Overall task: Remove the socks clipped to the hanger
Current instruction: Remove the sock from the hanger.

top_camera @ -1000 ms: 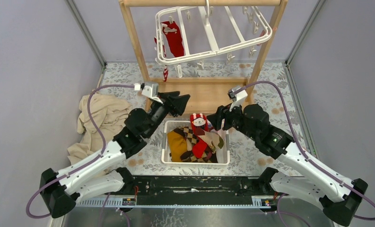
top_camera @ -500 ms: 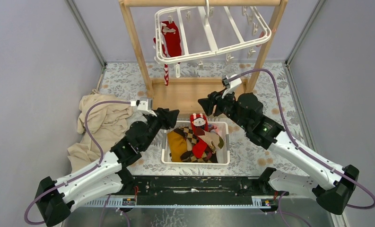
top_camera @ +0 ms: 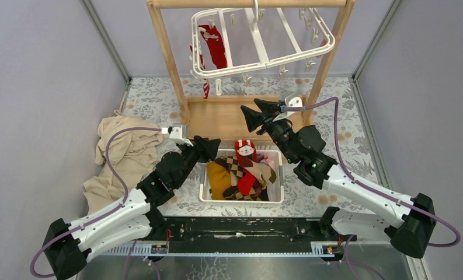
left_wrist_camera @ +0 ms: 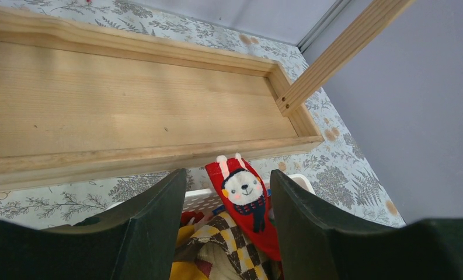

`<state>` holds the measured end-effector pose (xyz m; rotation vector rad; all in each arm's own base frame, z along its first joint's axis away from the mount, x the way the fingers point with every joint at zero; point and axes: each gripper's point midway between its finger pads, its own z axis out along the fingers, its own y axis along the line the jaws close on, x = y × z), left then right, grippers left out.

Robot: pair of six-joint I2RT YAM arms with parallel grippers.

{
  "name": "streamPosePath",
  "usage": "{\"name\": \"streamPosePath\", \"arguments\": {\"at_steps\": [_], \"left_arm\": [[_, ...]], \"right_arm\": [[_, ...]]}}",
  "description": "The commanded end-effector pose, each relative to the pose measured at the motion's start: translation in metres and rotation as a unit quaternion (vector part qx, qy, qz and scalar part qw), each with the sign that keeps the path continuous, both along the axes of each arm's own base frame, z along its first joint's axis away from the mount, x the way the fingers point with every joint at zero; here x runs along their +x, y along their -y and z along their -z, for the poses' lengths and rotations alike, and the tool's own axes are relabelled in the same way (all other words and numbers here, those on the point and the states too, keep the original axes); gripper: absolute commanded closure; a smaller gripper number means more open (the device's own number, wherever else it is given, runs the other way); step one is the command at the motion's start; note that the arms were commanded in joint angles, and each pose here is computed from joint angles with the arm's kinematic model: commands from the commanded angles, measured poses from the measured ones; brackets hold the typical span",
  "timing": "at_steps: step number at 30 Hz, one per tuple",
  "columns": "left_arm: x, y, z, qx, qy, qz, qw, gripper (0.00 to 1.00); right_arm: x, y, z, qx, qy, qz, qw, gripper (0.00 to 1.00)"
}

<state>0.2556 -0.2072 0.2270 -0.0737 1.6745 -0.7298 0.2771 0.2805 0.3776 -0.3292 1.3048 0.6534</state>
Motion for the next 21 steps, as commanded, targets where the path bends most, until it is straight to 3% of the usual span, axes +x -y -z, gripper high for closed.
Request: {"name": "streamPosePath", "arguments": {"at_steps": [1,6,16,21], "left_arm": [[0.003,-0.003,-0.004,-0.008,0.005,-0.012,1.0,0.38],[0.003,-0.002,-0.004,-0.008,0.005,-0.01,1.0,0.38],[0.003,-0.005,-0.005,-0.006,0.005,-0.015,1.0,0.38],[0.003,-0.008,-0.006,-0.004,0.006,-0.02,1.0,0.38]], "right_arm": [[0.005,0.017,-0.059,0.072,0.079,0.055,0.993,0.43],[0.017,0.022,-0.084,0.092,0.097,0.095,0.987,0.41],[0.031,-0.002,-0.116,0.094,0.125,0.09,0.984,0.4],[0.043,-0.012,-0.125,0.084,0.123,0.099,0.984,0.57]]}}
